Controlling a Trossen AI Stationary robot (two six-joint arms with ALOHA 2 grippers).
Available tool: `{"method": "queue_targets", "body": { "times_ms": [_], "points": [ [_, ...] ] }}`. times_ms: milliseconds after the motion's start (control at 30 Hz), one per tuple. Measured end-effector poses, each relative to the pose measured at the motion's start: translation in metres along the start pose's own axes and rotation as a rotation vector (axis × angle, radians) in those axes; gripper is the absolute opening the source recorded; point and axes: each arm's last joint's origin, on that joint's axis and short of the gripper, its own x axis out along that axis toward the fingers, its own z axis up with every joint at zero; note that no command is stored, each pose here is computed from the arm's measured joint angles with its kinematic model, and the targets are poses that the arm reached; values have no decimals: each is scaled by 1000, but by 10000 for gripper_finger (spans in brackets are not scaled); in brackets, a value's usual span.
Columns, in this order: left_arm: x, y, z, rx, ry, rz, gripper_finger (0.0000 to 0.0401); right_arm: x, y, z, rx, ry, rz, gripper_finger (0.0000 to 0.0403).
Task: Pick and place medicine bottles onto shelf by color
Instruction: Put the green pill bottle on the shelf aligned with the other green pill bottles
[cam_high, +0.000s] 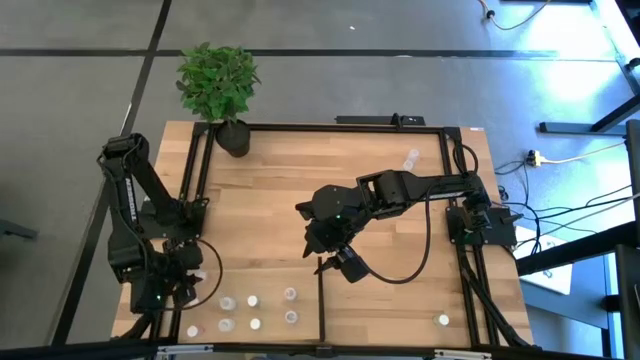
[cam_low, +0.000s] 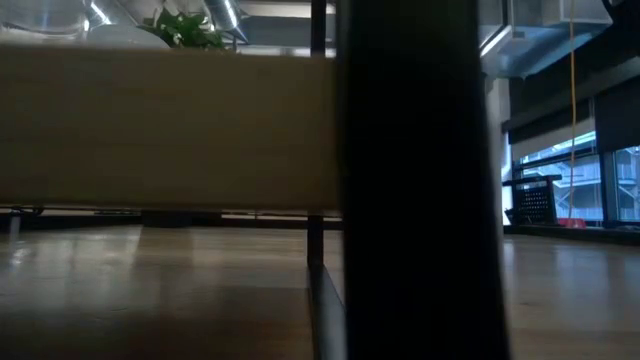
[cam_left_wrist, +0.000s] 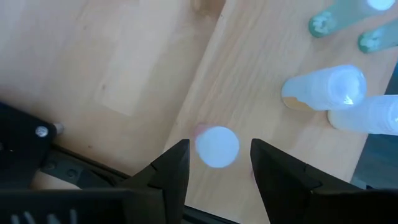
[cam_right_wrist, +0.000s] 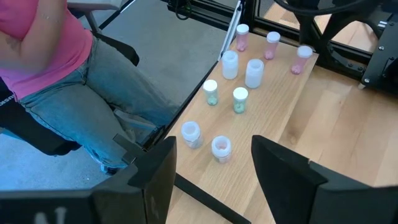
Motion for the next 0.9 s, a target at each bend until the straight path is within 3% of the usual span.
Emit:
{"method": "queue_targets", "body": {
  "times_ms": [300, 900],
  "points": [
    [-13, 10, 8, 0, -19, -53, 163, 0, 0, 0, 0, 0, 0, 210],
    [-45, 37, 37, 104, -383, -251, 163, 0, 0, 0, 0, 0, 0, 210]
  ]
}}
